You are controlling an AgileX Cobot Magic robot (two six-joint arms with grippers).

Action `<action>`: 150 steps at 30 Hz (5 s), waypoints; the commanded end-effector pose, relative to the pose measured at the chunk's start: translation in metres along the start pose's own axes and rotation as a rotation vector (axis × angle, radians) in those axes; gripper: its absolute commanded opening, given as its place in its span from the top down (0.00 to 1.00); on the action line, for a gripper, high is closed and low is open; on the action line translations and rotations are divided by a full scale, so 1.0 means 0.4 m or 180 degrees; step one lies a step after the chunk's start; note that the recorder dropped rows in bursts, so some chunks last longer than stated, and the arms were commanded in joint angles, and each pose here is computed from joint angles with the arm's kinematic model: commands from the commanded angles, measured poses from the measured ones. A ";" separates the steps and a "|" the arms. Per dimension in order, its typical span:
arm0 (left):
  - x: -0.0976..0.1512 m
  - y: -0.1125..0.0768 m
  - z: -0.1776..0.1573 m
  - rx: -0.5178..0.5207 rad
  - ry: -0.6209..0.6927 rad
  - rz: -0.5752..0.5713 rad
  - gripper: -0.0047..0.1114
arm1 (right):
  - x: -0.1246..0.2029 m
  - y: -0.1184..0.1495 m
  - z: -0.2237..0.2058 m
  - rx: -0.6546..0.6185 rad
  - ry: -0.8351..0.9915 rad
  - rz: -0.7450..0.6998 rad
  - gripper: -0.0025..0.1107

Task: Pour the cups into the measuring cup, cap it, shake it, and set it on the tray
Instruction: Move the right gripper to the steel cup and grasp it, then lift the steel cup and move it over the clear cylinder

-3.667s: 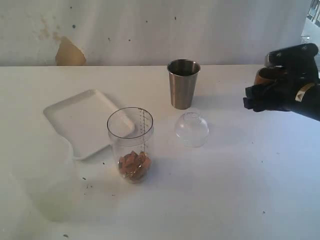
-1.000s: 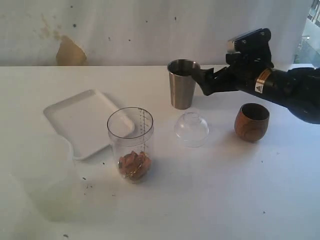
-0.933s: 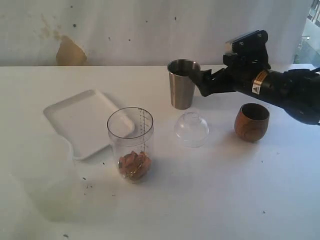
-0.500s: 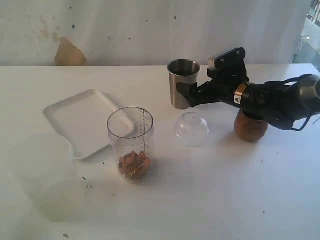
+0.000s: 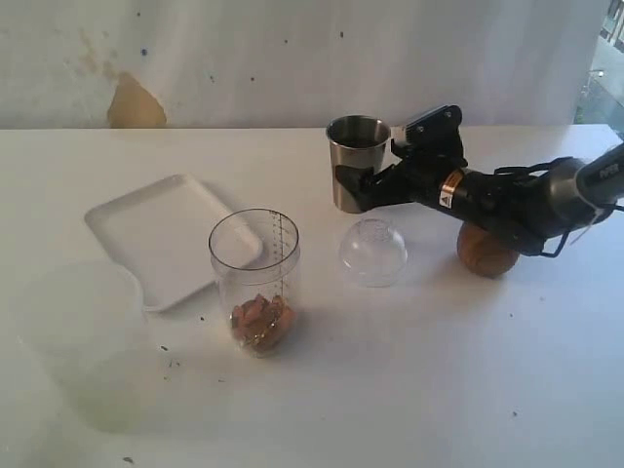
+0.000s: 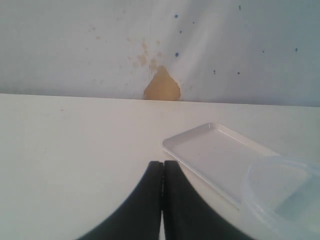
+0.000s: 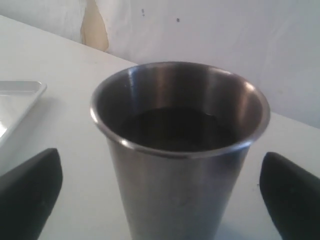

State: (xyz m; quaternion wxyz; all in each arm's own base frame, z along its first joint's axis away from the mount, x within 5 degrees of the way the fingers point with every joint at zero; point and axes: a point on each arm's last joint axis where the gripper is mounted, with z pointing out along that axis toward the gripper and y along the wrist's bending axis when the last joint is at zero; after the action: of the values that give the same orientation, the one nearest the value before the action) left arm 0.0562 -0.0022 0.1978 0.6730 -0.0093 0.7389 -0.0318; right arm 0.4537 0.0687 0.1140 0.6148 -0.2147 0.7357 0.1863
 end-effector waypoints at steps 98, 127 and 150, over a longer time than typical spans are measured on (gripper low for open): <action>0.001 0.000 0.000 -0.0008 -0.0024 -0.0024 0.95 | -0.417 0.141 -0.098 -0.0643 -0.0625 -0.0140 0.98; 0.001 0.000 0.000 -0.0008 -0.0024 -0.0024 0.95 | -0.349 0.256 -0.129 -0.1070 -0.0241 -0.1565 0.98; 0.001 0.000 0.000 -0.0008 -0.0024 -0.0024 0.95 | -0.337 0.268 -0.134 -0.1274 -0.0277 -0.2336 0.98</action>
State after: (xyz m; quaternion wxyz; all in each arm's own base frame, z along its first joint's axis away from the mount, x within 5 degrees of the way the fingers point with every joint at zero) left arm 0.0562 -0.0022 0.1978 0.6730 -0.0093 0.7389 -0.0318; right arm 0.3742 0.1393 0.2456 0.5968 -0.5731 0.5534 0.0959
